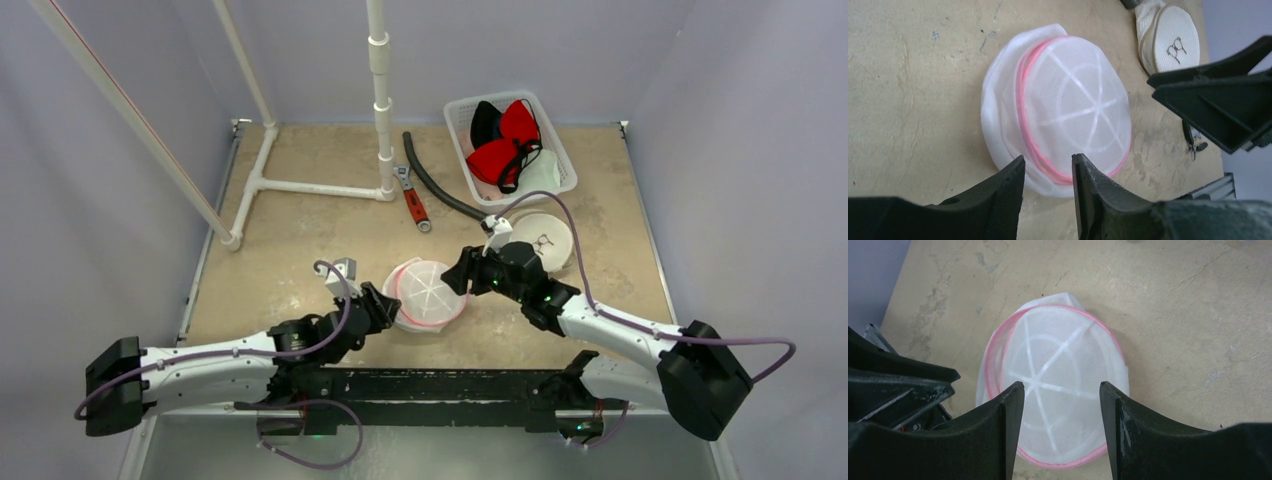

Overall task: Unzip the laundry bag and remove the bra
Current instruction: Adjust the laundry bag at the center of the board.

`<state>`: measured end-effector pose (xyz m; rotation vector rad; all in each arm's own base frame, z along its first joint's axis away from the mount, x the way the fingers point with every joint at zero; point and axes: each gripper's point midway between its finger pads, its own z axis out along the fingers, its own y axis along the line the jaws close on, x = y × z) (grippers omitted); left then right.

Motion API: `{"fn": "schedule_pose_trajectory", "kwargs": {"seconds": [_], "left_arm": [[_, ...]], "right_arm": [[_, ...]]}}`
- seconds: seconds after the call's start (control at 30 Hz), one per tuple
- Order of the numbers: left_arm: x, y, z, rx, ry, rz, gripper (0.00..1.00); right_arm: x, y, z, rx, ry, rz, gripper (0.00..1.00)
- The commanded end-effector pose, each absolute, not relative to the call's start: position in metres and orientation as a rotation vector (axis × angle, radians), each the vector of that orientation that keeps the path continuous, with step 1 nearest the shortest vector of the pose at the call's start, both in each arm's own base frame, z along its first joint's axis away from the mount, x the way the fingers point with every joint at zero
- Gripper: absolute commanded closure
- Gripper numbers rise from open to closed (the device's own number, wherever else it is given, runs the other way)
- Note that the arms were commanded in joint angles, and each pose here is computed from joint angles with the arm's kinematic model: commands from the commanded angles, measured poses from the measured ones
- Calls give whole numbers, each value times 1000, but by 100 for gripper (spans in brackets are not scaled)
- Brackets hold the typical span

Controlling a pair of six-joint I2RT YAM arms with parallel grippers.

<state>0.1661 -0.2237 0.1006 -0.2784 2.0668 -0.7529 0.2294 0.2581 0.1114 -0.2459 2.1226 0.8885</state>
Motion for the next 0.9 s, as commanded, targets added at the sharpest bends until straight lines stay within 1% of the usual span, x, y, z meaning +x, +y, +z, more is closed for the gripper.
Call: {"fn": "schedule_pose_trajectory", "kwargs": {"seconds": [0.0, 0.1, 0.17, 0.43, 0.73, 0.77, 0.87], "left_arm": [[185, -223, 90, -367, 2065, -802, 64], [188, -216, 66, -431, 2089, -854, 67], [188, -211, 54, -455, 2108, -839, 70], [191, -205, 26, -481, 2152, -775, 75], [189, -196, 3, -512, 2187, -726, 81], [189, -196, 2, -513, 2186, -728, 81], [187, -196, -2, -509, 2196, -722, 83]], "right_arm": [[236, 255, 117, -210, 2087, 870, 40], [234, 255, 116, -210, 2082, 880, 40], [233, 254, 117, -211, 2079, 883, 40], [230, 256, 118, -242, 2077, 897, 39], [226, 264, 101, -311, 2143, 896, 39], [226, 265, 96, -317, 2163, 890, 40], [222, 274, 93, -343, 2167, 919, 48]]}}
